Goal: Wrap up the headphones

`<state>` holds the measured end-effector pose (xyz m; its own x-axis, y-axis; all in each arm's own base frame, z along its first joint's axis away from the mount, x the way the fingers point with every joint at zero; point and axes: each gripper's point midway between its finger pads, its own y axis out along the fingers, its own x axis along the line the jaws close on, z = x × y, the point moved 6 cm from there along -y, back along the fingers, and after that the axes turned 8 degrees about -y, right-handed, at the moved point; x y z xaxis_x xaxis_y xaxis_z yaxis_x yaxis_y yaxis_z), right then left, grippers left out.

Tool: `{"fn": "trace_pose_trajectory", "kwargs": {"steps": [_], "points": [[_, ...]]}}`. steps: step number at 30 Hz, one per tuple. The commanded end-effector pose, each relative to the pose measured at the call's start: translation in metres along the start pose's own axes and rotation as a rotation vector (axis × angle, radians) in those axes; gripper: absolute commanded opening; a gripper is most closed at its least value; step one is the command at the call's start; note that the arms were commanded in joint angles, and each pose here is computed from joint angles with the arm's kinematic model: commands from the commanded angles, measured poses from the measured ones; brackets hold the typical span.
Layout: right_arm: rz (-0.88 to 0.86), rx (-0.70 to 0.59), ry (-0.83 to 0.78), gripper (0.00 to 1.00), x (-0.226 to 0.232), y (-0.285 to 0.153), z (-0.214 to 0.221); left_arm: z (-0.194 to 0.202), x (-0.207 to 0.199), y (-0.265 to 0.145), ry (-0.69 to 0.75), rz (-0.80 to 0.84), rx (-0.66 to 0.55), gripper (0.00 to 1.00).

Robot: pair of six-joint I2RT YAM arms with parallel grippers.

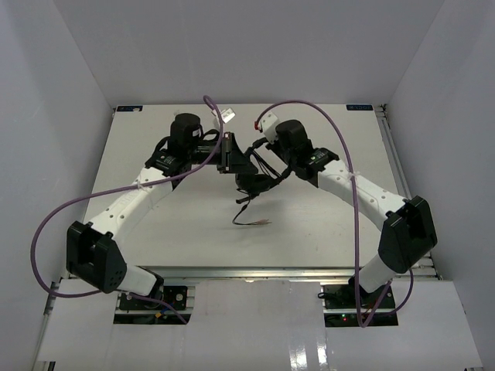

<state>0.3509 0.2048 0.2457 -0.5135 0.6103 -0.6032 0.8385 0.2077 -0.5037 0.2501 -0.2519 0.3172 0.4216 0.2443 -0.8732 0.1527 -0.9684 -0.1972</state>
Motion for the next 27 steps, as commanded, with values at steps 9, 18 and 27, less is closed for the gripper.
{"fn": "trace_pose_trajectory", "kwargs": {"steps": [9,18,27], "points": [[-0.185,-0.116,0.460,0.08,-0.042,-0.032,-0.023,-0.017,-0.001,0.061,0.119,-0.136,-0.475,0.14],[-0.186,-0.162,0.511,0.08,-0.059,-0.052,-0.028,0.019,0.010,0.115,0.345,-0.250,-0.440,0.31],[-0.215,-0.209,0.594,0.08,-0.080,-0.071,-0.031,0.083,0.042,0.128,0.623,-0.315,-0.450,0.37]]}}
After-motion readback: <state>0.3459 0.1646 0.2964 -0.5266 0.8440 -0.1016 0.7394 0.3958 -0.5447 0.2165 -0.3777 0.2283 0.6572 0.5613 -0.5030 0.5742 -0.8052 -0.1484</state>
